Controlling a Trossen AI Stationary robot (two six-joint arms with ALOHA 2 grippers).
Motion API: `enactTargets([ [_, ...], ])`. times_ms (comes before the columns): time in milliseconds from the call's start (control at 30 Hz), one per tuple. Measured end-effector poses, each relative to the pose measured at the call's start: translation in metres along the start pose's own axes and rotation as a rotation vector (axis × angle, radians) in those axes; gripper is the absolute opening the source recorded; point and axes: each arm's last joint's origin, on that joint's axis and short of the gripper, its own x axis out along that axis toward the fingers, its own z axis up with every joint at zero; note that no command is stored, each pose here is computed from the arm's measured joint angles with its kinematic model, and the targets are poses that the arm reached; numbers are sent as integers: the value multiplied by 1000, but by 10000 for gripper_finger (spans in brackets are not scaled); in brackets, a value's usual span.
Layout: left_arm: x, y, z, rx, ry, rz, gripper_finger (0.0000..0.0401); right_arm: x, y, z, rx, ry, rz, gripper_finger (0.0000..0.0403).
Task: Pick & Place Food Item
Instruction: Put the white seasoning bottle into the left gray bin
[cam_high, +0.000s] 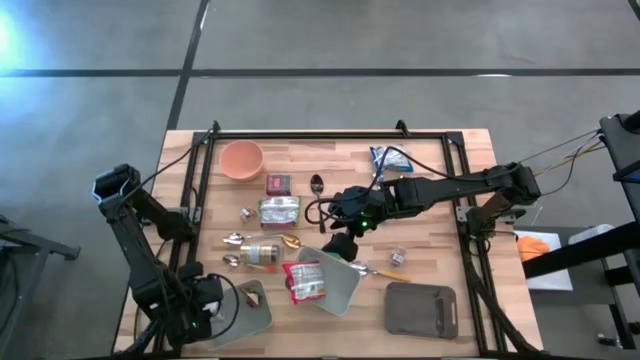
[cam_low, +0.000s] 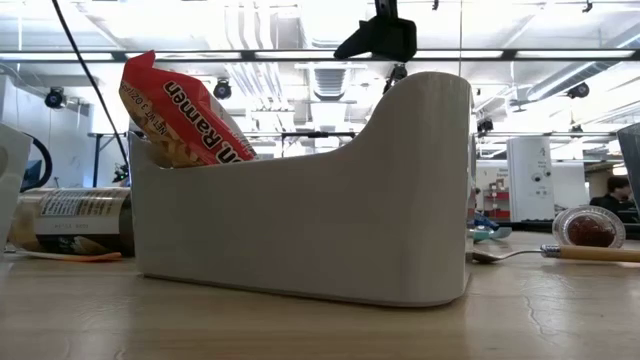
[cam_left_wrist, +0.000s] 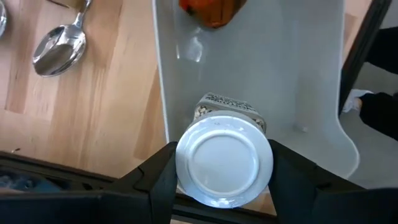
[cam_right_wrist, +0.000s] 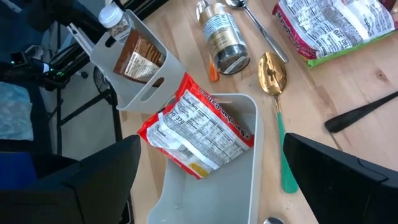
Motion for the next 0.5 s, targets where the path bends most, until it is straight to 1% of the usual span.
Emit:
enactTargets([
  [167,5,-1,0,7,6,35,195,0,0,0,0,0,0,388],
  [333,15,-6,-1,58,15,73,195,0,0,0,0,0,0,388],
  [500,17,-9,-3,82,11,81,195,0,0,0,0,0,0,388],
])
